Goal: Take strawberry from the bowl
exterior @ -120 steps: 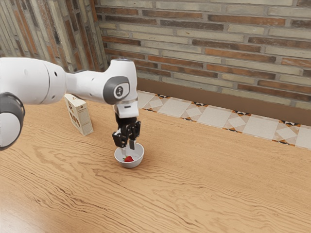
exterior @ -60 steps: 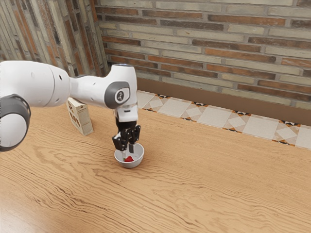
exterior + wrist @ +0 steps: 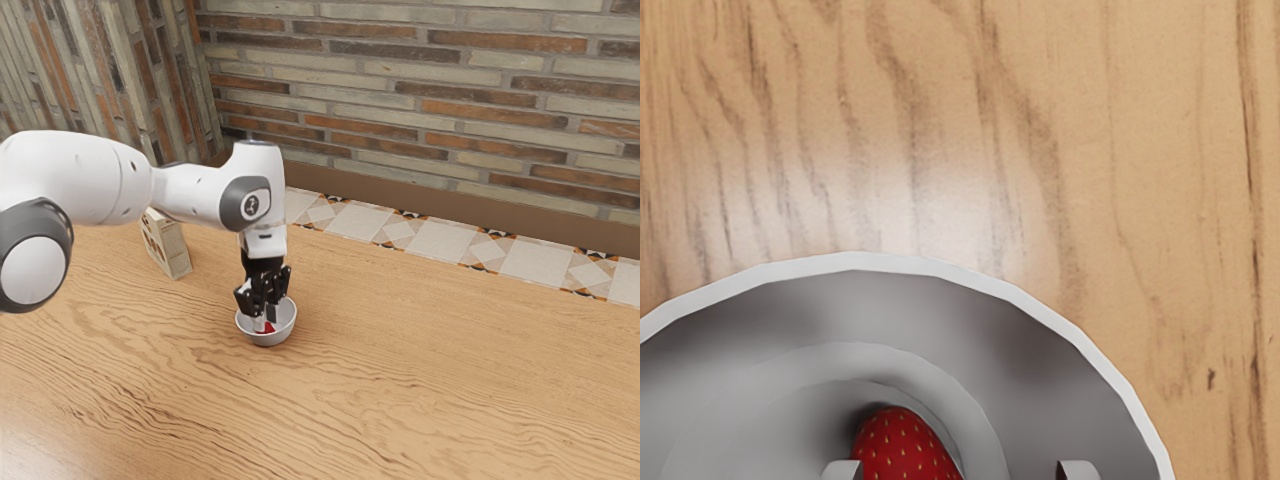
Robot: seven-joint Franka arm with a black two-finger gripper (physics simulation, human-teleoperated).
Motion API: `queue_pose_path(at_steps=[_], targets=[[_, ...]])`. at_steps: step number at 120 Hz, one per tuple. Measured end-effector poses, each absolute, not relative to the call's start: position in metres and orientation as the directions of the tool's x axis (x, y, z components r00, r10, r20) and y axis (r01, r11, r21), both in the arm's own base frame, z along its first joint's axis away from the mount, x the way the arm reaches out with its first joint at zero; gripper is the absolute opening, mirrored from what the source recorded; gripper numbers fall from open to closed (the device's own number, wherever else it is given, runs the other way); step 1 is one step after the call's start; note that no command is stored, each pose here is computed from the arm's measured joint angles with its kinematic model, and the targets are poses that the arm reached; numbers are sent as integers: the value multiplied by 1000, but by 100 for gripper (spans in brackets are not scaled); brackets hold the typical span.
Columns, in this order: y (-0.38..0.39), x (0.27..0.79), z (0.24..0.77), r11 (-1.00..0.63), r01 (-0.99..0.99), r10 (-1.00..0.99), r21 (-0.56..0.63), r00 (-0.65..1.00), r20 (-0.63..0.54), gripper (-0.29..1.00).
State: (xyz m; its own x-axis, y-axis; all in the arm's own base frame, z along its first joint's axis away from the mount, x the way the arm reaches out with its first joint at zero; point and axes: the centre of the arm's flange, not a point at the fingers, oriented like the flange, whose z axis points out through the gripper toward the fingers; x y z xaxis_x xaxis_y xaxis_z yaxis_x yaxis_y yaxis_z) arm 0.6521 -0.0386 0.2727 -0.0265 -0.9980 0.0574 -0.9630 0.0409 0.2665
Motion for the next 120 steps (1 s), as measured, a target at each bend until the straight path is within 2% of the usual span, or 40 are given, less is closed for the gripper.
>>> queue_pose_path(at_steps=[72,120], targets=[[-30,660,253,19,-961,-999,277,-4,53,22],[-30,661,253,7,-963,-999,268,7,52,11]])
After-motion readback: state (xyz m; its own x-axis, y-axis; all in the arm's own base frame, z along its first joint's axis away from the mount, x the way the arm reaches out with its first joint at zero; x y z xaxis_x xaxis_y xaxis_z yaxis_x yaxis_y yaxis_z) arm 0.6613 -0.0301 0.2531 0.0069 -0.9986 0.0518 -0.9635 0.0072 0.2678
